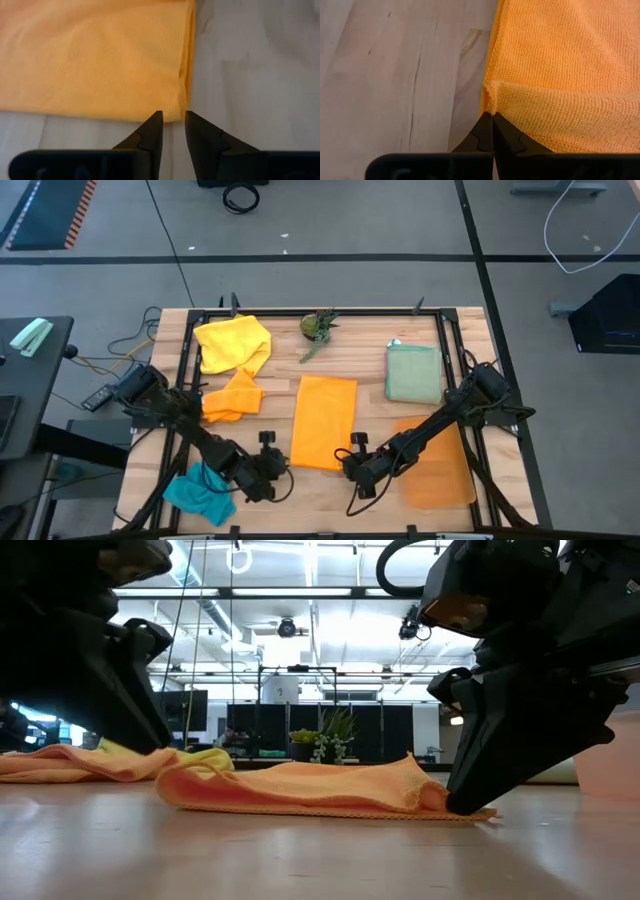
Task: Fold microfiber towels
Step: Fold the right orange microfiber towel
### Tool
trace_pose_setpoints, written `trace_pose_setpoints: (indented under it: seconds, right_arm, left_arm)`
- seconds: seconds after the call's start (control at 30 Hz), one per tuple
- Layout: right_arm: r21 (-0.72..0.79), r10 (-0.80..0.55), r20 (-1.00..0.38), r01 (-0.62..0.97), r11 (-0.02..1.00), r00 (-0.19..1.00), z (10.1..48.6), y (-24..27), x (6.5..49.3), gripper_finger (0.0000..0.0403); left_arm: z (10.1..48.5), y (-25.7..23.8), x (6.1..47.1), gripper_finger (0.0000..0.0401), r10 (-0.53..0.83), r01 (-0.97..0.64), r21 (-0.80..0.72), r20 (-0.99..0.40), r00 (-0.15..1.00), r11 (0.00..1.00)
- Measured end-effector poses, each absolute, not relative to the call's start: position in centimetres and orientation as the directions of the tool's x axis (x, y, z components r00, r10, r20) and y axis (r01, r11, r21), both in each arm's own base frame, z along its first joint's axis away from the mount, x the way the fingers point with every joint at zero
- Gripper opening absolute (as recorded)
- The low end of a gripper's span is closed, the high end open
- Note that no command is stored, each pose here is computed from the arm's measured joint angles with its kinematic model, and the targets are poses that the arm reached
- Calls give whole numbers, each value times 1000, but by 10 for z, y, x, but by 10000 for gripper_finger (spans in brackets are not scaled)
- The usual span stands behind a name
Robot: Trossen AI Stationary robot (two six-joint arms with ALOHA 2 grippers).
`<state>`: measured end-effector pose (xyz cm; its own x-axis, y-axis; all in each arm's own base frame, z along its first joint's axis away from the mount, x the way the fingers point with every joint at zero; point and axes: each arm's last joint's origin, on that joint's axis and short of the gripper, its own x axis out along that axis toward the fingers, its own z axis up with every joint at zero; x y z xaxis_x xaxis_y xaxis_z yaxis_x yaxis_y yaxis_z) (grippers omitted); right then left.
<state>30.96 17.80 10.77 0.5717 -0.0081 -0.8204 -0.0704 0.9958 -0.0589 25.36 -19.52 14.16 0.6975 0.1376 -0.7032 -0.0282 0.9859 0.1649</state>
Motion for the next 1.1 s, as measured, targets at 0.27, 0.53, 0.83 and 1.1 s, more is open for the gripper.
trace_pose_setpoints:
  seconds: [0.27, 0.53, 0.83, 1.1]
  right_arm:
    - [-66, -11, -818, -75, 995, 575, 107, 178, 310, 3]
    - [-64, -11, -819, -72, 995, 574, 107, 178, 310, 3]
    - [-57, 0, -826, -84, 995, 564, 107, 178, 309, 3]
    - [-57, 2, -827, -87, 995, 562, 107, 178, 309, 3]
  left_arm:
    - [135, -170, 281, 38, 188, -45, 221, -682, 707, 974]
    - [114, -158, 294, 12, 28, 40, 66, -790, 613, 997]
    - [115, -156, 283, 7, 62, 20, 85, -844, 533, 996]
    - [119, -154, 281, 12, 79, 40, 119, -838, 540, 992]
